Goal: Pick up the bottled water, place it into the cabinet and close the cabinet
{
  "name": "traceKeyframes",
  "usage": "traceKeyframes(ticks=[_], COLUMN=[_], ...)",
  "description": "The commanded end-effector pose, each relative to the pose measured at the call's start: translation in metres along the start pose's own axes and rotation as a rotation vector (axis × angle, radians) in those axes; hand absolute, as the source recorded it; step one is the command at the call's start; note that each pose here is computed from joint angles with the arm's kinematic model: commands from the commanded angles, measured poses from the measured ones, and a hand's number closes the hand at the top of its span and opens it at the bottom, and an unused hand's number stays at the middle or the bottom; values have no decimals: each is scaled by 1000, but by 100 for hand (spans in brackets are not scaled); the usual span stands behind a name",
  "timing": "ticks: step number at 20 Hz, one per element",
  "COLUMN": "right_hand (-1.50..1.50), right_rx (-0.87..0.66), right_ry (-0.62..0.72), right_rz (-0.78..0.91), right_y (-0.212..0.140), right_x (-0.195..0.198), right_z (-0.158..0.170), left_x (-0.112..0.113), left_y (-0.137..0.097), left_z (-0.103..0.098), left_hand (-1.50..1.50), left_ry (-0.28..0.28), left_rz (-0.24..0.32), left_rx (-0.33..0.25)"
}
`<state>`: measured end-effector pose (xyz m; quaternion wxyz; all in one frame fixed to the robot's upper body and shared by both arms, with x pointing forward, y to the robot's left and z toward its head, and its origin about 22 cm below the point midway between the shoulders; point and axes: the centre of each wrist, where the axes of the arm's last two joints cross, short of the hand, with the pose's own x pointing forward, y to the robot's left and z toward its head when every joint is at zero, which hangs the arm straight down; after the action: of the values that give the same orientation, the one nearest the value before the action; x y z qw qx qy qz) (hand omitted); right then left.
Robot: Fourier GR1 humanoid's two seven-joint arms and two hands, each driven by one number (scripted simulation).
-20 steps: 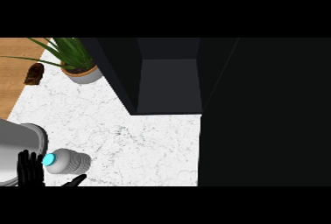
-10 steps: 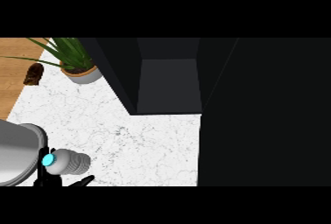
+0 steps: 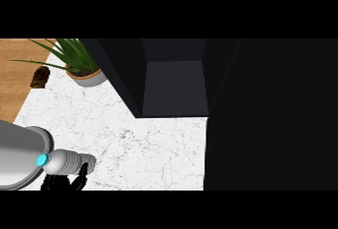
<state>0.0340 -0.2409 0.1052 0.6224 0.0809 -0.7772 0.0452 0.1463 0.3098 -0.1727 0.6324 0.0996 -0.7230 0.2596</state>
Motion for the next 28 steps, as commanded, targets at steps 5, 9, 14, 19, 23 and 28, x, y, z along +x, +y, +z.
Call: traceKeyframes(ticks=[5, 9, 14, 19, 23, 28], right_hand=[-150, -150, -150, -150, -150, -150], right_rx=[-3, -3, 20, 15, 8, 0], right_ry=[-43, -58, -35, -35, -37, -41], right_rz=[13, -15, 7, -7, -13, -35], right_y=[-5, -3, 4, 4, 2, 6], right_x=[24, 29, 20, 17, 15, 23], right_z=[0, -2, -2, -3, -3, -6], left_x=[-15, -5, -11, -15, -6, 13], left_y=[-11, -15, -65, -109, -135, -163], left_z=[-2, -23, -18, -27, -32, -35], left_hand=[150, 150, 150, 150, 150, 150], left_ry=[-3, -26, 1, 47, 90, 111], left_rz=[118, 91, 123, 135, 191, 189], left_rx=[7, -50, -286, -458, -508, -523])
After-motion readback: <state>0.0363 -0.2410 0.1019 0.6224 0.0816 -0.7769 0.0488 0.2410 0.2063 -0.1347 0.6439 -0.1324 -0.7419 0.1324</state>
